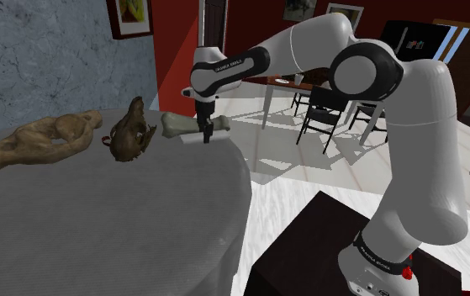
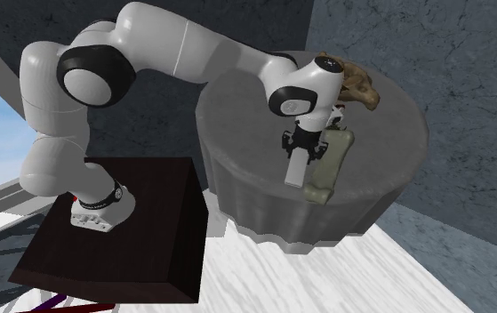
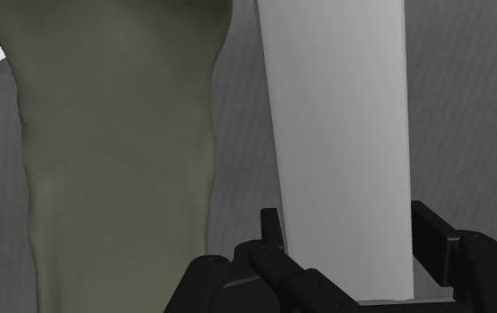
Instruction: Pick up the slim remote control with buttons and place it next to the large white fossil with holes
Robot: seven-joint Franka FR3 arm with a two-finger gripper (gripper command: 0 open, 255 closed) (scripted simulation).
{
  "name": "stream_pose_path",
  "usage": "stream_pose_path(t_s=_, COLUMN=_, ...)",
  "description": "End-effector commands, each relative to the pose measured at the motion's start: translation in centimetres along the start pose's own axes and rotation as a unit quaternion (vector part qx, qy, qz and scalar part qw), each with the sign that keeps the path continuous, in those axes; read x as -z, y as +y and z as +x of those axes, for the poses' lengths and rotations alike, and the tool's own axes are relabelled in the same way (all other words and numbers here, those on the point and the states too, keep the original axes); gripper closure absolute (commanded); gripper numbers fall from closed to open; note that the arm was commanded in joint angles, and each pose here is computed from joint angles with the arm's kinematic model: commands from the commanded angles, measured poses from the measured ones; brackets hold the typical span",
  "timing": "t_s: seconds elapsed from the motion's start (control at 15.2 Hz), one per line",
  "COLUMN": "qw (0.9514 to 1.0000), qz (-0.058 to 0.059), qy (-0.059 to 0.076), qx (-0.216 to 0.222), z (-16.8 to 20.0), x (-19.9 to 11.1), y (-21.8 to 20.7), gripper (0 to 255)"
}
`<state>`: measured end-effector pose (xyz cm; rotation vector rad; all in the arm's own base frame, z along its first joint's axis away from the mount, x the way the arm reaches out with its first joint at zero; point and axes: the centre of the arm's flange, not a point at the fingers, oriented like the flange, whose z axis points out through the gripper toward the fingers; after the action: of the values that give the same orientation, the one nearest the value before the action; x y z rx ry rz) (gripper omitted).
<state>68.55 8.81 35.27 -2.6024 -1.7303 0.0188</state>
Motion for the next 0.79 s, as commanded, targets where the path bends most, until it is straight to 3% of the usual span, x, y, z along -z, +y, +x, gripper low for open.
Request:
stream_pose_path(t_s=0.0, qw=1.0000, qz=0.000, qy=0.000, qx=0.000, z=0.0, x=1.0, y=0.0, gripper=255)
stream_pose_path(t_s=0.73, qw=1.0000, qz=0.000, qy=0.000, qx=0.000, z=0.0, x=6.8, y=-0.2, gripper=255)
